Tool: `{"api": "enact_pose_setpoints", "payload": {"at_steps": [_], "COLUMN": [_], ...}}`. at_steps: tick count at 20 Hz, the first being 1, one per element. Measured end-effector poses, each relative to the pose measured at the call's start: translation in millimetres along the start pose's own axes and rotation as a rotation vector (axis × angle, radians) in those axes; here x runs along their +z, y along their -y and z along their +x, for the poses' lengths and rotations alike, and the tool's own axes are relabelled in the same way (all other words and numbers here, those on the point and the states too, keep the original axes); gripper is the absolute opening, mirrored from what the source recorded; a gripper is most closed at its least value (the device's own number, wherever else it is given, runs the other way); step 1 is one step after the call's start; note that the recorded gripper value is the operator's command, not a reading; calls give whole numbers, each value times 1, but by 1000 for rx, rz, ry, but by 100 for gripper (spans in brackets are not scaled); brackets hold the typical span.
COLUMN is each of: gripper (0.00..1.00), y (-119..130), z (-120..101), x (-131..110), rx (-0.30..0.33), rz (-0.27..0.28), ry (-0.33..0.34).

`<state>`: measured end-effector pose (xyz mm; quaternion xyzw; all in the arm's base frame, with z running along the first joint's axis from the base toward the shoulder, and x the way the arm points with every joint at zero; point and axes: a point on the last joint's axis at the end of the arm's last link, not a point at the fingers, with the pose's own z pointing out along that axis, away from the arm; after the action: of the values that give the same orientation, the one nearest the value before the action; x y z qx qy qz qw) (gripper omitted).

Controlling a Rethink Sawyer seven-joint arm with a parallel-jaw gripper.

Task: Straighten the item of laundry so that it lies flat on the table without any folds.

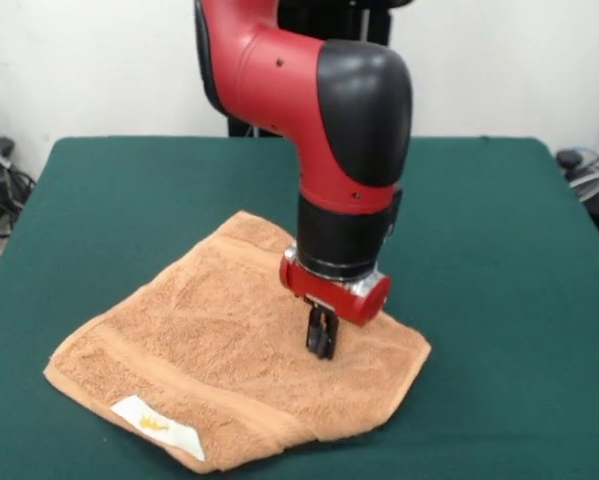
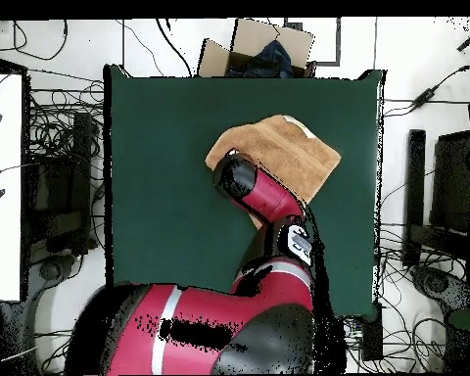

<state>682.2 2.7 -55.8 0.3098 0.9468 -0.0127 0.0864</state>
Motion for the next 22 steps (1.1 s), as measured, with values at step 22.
{"api": "enact_pose_setpoints", "payload": {"at_steps": [22], "gripper": [0], "y": [-47], "z": [-63], "x": [13], "rx": [-37], "rz": [-56], "ry": [-10]}}
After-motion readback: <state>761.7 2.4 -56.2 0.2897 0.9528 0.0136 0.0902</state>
